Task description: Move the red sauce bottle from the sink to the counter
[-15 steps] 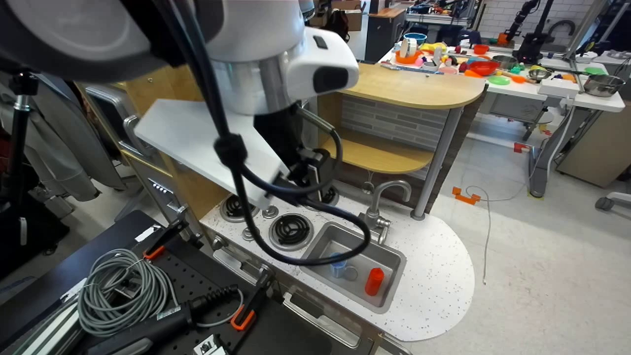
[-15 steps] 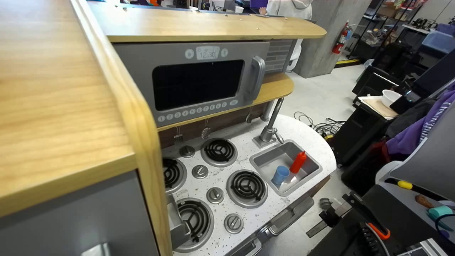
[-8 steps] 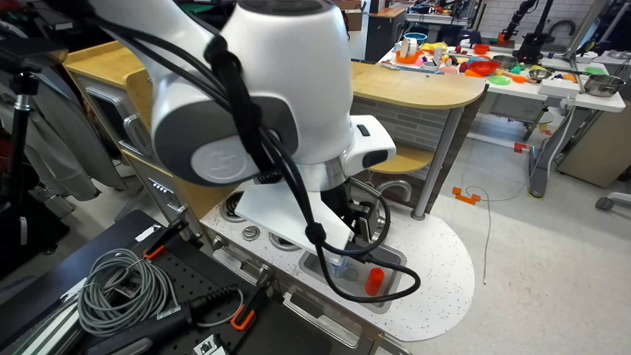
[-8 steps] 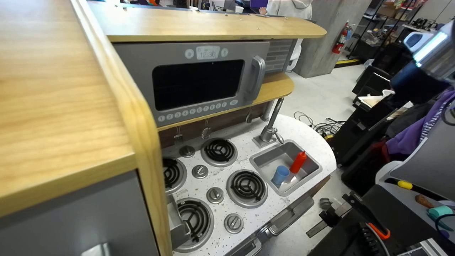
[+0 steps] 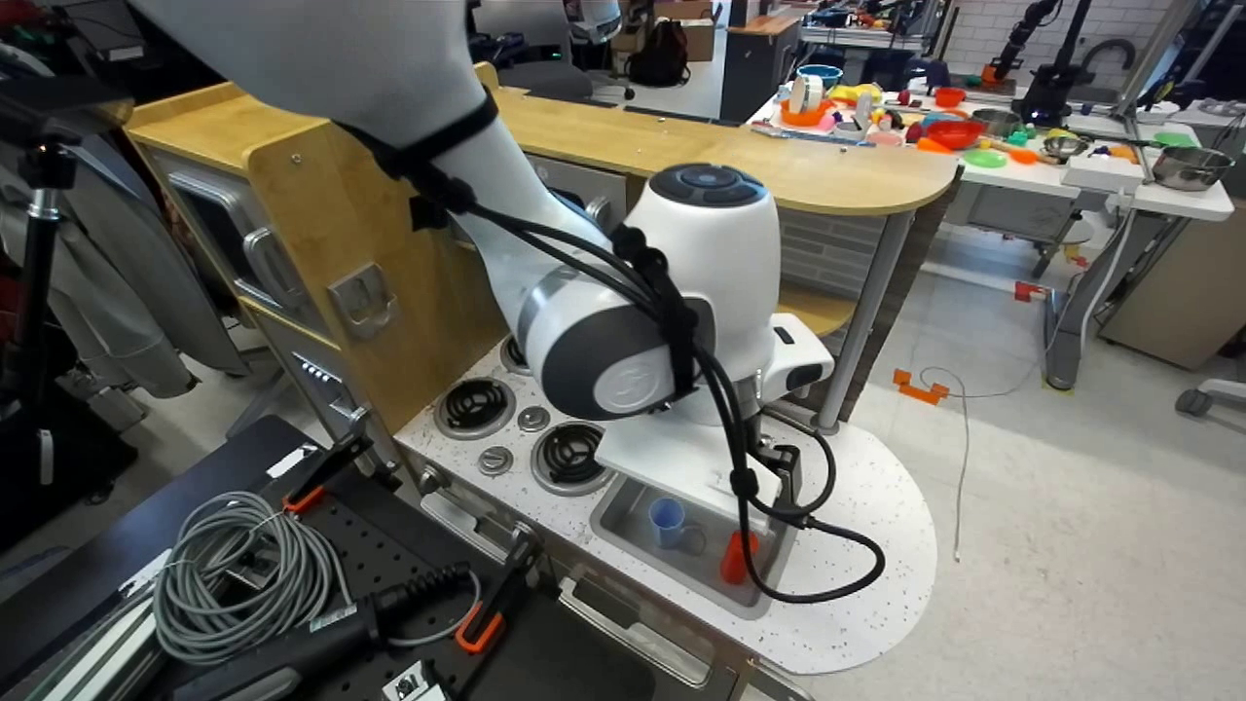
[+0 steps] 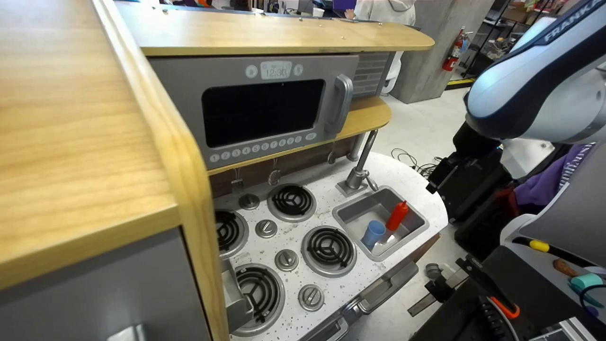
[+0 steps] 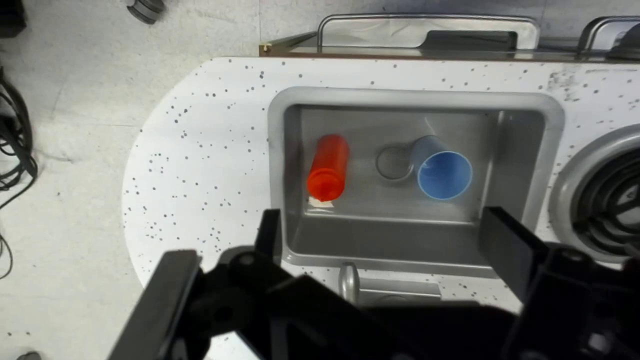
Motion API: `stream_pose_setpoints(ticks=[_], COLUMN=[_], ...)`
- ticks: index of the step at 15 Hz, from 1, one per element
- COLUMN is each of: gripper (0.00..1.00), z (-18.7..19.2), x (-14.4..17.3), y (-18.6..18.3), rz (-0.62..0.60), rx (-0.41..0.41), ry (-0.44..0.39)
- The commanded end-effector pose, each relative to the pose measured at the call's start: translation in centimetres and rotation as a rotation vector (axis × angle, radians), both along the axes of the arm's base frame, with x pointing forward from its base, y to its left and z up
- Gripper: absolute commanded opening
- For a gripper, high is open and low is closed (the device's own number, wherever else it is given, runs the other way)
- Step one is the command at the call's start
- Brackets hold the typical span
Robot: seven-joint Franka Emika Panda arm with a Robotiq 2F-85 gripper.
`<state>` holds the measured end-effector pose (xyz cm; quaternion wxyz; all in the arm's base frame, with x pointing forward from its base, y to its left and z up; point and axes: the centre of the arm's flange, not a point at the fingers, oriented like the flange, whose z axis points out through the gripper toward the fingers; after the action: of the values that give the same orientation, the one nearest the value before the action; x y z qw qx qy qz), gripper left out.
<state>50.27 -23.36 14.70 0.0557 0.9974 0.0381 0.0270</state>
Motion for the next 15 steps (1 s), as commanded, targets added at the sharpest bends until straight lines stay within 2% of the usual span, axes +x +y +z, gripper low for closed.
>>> stream_pose_setpoints(ticks=[1,8,12,15], gripper=[1.00,1.00,1.00,1.00], z=[-5.1,-12.2,-13.4,-14.0], x=[4.7,7.0,7.9,8.5], y=[-2.8,-4.1,-3.6,-3.5], rz=[-0.044,-0.090,-0.080,-0.076], rx=[-0.055,-0.124,-0.132,-0.134], ry=[0.030,0.107,0.127,0.172])
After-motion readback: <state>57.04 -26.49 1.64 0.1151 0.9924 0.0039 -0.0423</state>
